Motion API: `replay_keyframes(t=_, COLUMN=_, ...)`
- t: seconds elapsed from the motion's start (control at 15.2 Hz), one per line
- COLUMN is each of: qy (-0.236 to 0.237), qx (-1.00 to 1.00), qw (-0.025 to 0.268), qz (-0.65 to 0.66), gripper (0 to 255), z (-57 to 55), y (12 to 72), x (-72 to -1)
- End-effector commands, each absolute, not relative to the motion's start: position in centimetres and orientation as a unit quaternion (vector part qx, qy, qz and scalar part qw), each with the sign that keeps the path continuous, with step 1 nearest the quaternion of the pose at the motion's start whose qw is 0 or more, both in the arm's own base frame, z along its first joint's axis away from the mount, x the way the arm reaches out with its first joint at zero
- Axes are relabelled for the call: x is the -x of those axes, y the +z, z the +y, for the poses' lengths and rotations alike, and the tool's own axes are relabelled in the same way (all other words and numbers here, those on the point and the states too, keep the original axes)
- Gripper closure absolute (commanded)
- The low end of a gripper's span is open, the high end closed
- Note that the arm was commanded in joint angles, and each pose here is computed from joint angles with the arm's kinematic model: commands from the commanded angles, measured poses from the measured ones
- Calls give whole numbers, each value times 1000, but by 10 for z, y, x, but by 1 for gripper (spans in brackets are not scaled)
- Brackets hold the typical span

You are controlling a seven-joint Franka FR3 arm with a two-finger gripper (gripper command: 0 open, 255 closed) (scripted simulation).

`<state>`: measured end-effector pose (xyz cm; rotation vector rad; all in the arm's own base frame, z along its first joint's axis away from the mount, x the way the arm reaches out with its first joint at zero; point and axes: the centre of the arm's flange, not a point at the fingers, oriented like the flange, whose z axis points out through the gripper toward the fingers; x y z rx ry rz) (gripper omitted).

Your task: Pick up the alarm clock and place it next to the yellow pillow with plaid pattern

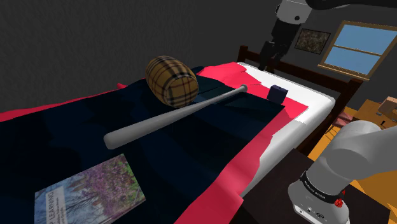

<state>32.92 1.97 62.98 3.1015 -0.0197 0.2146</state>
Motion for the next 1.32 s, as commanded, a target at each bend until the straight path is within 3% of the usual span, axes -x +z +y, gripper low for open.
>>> replay_keyframes(t=0.0, qy=69, qx=-997, qw=16, qz=-6, gripper=0, z=20, y=630, x=-329)
replay_keyframes(t=1.25, qy=97, qx=-995, qw=8, qz=-5, gripper=0, z=-201, y=509, x=-352)
